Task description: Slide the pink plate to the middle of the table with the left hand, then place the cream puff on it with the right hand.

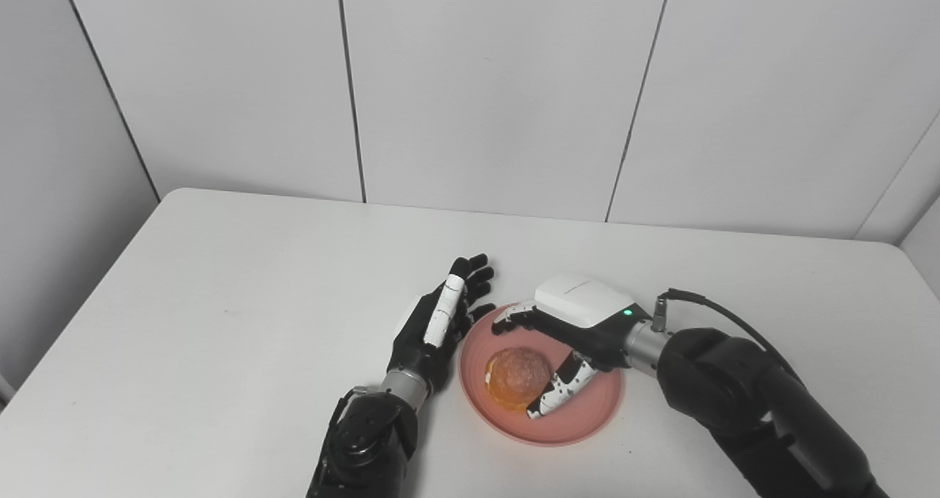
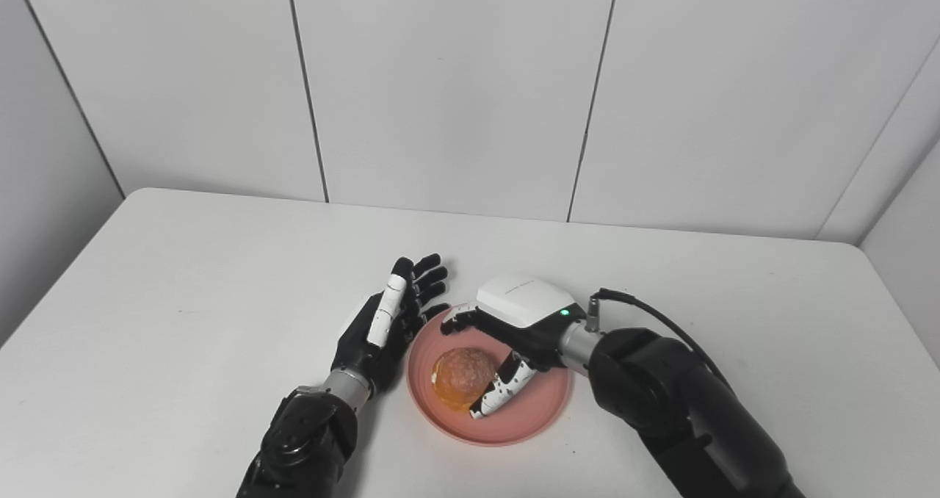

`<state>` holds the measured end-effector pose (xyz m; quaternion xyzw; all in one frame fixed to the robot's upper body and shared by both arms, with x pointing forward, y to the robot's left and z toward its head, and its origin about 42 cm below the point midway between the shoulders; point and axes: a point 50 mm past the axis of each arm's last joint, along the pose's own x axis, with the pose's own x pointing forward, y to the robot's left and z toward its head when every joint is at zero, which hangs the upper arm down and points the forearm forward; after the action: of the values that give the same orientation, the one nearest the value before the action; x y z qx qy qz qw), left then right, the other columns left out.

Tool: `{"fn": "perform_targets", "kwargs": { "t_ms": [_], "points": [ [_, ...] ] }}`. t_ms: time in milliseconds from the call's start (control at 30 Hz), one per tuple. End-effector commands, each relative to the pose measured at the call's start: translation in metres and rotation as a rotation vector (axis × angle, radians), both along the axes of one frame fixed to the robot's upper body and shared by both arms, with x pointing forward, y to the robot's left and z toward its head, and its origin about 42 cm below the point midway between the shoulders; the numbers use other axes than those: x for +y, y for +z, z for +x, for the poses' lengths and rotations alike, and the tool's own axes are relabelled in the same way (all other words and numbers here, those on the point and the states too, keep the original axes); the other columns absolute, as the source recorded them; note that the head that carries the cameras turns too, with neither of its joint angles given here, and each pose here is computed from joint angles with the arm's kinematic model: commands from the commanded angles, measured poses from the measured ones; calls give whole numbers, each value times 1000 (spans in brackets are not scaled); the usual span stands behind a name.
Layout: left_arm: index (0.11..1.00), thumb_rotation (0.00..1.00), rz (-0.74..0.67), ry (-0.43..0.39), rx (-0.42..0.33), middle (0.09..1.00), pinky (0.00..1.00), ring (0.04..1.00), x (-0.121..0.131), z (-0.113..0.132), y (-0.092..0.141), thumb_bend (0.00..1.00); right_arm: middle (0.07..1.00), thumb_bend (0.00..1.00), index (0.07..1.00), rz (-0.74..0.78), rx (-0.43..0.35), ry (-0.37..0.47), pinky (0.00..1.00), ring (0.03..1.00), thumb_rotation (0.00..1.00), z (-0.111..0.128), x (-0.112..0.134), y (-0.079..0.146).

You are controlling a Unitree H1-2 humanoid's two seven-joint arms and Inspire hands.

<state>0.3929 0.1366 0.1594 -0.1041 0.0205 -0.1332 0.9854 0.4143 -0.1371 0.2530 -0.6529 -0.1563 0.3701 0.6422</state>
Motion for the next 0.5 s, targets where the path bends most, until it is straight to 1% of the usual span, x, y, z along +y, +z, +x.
{"fn": "perform_targets", "kwargs": {
  "t_ms": [0, 167, 367, 467],
  "points": [
    [868, 876, 1, -14, -16, 925, 819, 956, -1, 1, 6, 989, 945, 1000, 833, -1, -73, 25, 930, 977, 425, 2, 3, 26],
    [863, 888, 6, -17, -22, 926, 789, 941, 0, 2, 6, 980, 948, 1000, 832, -10, -66, 19, 929, 975, 414, 2, 2, 27],
    [857, 875, -7, -16, -14, 920, 807, 934, -1, 1, 7, 981, 944, 1000, 832, -24, -82, 17, 916, 971, 422, 4, -2, 27],
    [862, 879, -5, -14, -19, 917, 799, 929, 0, 2, 7, 978, 937, 1000, 833, -19, -81, 10, 917, 967, 427, 3, -5, 29]
  ]
}}
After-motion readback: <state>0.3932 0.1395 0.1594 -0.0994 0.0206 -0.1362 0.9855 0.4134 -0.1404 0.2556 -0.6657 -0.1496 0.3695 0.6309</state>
